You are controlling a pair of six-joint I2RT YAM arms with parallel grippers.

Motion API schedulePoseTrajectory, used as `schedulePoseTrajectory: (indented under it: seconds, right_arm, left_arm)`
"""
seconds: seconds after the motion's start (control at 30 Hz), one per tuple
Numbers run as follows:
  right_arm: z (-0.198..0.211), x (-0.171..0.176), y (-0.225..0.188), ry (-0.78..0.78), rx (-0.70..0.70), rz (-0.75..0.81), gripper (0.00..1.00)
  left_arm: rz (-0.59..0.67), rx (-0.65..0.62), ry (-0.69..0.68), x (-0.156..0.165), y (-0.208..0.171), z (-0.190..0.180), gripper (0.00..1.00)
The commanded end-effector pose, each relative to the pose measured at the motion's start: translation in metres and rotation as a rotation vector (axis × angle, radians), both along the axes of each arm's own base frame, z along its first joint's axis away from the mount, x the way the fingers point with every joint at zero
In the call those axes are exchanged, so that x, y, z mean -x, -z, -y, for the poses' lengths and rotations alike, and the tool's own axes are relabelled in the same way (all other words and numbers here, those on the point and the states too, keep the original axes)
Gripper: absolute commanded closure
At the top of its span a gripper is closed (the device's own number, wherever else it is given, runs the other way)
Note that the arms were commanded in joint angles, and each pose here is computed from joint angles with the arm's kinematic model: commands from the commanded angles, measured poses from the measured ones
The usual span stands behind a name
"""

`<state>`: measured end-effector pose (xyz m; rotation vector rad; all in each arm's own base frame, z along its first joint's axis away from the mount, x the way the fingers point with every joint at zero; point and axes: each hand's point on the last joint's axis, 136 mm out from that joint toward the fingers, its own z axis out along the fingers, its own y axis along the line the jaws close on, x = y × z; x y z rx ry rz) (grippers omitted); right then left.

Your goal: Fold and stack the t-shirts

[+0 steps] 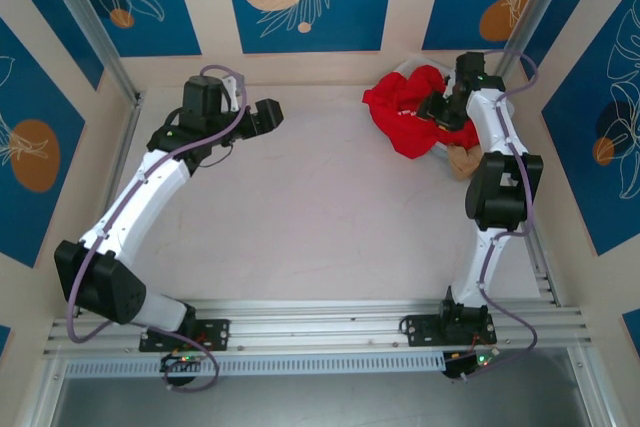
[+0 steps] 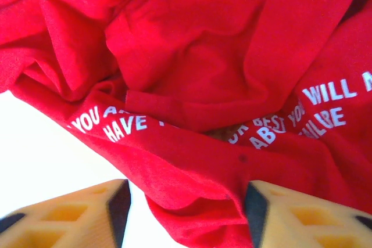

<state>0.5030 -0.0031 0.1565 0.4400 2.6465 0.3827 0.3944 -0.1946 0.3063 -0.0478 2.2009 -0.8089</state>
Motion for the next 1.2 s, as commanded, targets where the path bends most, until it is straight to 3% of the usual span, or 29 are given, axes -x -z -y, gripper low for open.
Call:
schedulePoseTrajectory:
  seconds: [0.0,0.2,0.37,0.53,0.57,0.7,0.8,0.97,1.17]
  right_arm:
    - [0.005,0.008,0.021,0.013,0.042,-0.071,0.56]
    - [0.009,-0.001,0.013,0.029,0.117,-0.051,0.68]
    - [0.02,-0.001,0.018,0.052,0.247,-0.082,0.47]
    - [0.016,-0.01,0.031,0.008,0.239,-0.091,0.46]
    - [0.014,-0.012,0.034,0.001,0.229,-0.096,0.49]
    - [0.011,-0.019,0.024,0.014,0.214,-0.067,0.8]
    - [0.012,-0.027,-0.019,0.038,0.243,0.05,1.0]
    - [0.009,-0.034,-0.123,0.081,0.26,0.296,1.0]
    - [-0.026,-0.023,-0.263,0.03,0.137,0.65,1.0]
  left_arm:
    - [0.0,0.013,0.034,0.01,-0.006,0.005,0.07]
    - [0.003,0.004,0.033,0.012,-0.009,0.003,0.08]
    - [0.004,0.006,0.039,0.016,-0.012,0.003,0.08]
    - [0.006,0.006,0.042,0.021,-0.012,0.001,0.09]
    - [0.006,0.005,0.039,0.022,-0.012,0.001,0.09]
    - [0.007,0.005,0.032,0.024,-0.015,-0.001,0.1]
    - [0.022,0.006,0.019,0.024,-0.021,-0.004,0.13]
    - [0.032,-0.008,-0.014,0.023,-0.025,-0.01,0.17]
    - [0.021,-0.047,-0.083,0.018,-0.022,-0.02,0.2]
